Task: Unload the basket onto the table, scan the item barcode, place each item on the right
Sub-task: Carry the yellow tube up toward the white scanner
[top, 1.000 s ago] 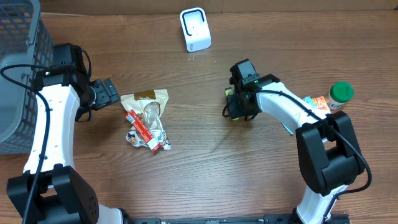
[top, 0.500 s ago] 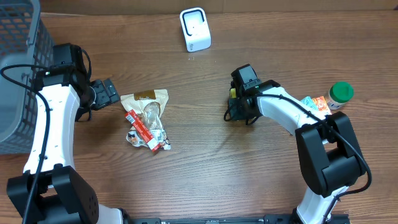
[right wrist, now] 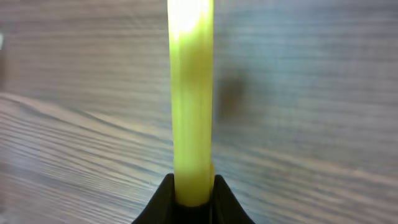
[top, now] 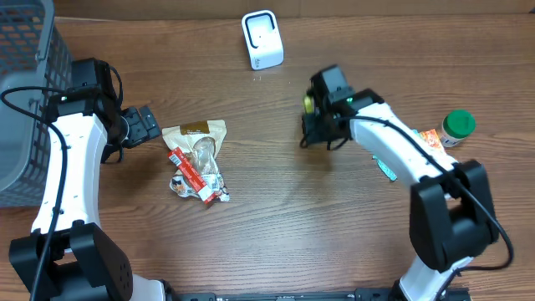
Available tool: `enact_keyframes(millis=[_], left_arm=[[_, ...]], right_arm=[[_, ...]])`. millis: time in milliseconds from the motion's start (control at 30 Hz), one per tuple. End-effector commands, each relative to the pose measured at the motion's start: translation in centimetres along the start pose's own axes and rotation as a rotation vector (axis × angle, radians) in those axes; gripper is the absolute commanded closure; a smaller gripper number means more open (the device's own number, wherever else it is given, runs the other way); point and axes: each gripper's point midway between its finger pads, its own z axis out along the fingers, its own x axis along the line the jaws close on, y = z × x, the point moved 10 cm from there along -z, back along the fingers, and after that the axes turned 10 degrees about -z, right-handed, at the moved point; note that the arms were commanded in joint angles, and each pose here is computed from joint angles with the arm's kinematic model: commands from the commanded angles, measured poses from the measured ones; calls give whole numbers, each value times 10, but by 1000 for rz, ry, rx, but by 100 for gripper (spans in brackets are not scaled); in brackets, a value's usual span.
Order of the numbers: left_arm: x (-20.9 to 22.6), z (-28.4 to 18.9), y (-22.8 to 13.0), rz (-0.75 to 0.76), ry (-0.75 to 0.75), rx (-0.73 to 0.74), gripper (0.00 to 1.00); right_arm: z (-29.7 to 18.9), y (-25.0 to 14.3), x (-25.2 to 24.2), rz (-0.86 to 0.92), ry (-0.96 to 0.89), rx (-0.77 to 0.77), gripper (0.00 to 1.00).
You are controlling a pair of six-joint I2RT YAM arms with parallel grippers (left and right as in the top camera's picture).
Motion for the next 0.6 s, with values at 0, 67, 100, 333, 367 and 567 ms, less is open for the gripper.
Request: enact_keyframes(millis=[0, 67, 100, 333, 367, 567], left_arm=[[-2, -6, 3, 19, -14, -18, 0], [-2, -6, 3, 19, -14, -18, 0], [-2, -6, 3, 19, -14, -18, 0], [-2, -6, 3, 19, -14, -18, 0], [-2, -6, 3, 20, -14, -18, 0], [-2, -6, 3, 19, -14, -18, 0]], right_arm=[[-57, 32, 10, -15, 46, -132, 97], [-78, 44, 13, -26, 48, -168, 97], [-88, 50, 14, -33, 50, -192, 97], [-136, 86, 22, -219, 32, -408, 97], [-135, 89, 23, -252, 23, -427, 97], [-102, 108, 20, -430, -39, -455, 97]])
